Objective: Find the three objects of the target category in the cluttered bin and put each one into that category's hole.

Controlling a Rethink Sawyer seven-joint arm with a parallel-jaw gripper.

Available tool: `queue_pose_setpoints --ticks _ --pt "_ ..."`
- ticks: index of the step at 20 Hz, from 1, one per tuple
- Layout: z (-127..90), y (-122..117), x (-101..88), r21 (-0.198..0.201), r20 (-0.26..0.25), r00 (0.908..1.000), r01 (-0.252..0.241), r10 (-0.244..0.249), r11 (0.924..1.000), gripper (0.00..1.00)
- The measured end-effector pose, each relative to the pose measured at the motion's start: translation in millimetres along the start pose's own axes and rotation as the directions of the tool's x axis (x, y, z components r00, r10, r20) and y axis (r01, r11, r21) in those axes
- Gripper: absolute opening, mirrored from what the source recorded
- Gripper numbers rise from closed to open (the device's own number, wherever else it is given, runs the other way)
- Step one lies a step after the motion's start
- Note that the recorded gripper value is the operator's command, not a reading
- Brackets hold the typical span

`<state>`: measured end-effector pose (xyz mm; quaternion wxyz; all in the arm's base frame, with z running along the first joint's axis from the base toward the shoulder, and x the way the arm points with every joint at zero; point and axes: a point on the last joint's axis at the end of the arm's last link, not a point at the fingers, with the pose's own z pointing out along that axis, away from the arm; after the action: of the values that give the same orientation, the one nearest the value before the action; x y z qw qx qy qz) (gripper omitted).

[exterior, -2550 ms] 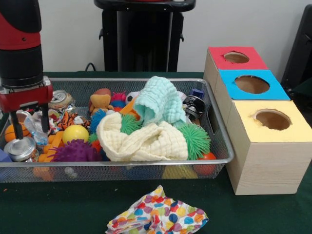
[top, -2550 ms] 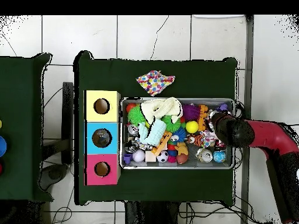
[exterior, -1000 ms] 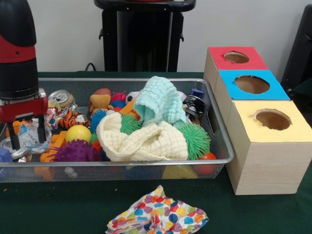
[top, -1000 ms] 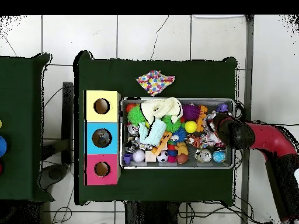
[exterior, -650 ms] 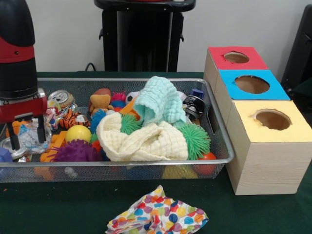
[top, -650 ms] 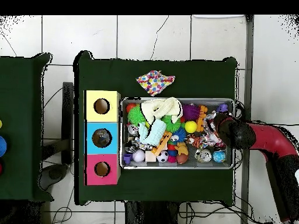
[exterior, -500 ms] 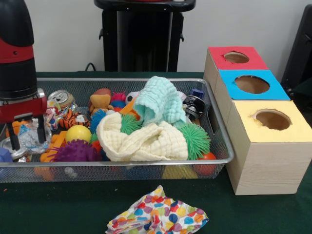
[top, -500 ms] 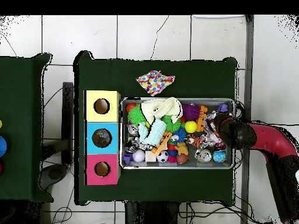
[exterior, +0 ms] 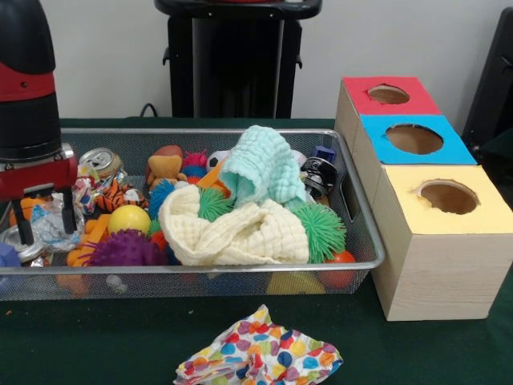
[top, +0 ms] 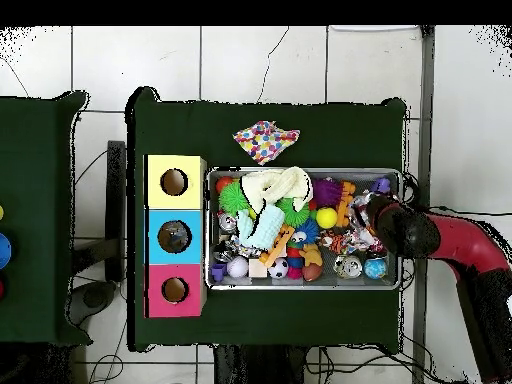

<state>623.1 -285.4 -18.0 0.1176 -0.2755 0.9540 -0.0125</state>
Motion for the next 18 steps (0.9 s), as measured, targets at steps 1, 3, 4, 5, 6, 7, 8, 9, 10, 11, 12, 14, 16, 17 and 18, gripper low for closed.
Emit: queue_pose_setpoints --ticks 1,3,4,5,6,7,8,9,10,11,12,14,16,17,18 --pt "-1 1 0.7 0.000 0.001 1.0000 0.002 -0.002 1.0000 1.00" --pt "-3 7 4.2 -0.003 0.003 1.0000 0.008 -0.008 1.0000 1.00" --pt "-3 9 5.4 -0.005 0.003 1.0000 0.009 -0.009 0.9999 1.00" --pt "-3 11 6.5 -0.006 0.003 0.9999 0.010 -0.010 0.9999 1.00" --pt "-3 14 8.6 -0.009 0.003 0.9999 0.012 -0.012 0.9999 1.00" --pt "-4 19 11.6 -0.012 0.006 0.9999 0.015 -0.015 0.9998 1.00" --pt "-4 21 12.6 -0.012 0.008 0.9998 0.016 -0.016 0.9998 1.00" --pt "-5 22 13.4 -0.012 0.009 0.9998 0.016 -0.016 0.9998 1.00" --pt "-5 24 14.9 -0.012 0.010 0.9998 0.018 -0.018 0.9998 1.00" --pt "-6 25 15.4 -0.012 0.011 0.9998 0.019 -0.019 0.9997 1.00" --pt "-6 27 16.3 -0.012 0.012 0.9997 0.021 -0.021 0.9997 1.00" --pt "-7 34 19.0 -0.017 0.012 0.9996 0.027 -0.027 0.9995 1.00" --pt "-6 39 21.5 -0.024 0.010 0.9995 0.029 -0.029 0.9993 1.00" --pt "-6 41 22.7 -0.028 0.008 0.9995 0.030 -0.029 0.9992 1.00" --pt "-5 45 24.6 -0.035 0.005 0.9995 0.031 -0.031 0.9989 1.00"
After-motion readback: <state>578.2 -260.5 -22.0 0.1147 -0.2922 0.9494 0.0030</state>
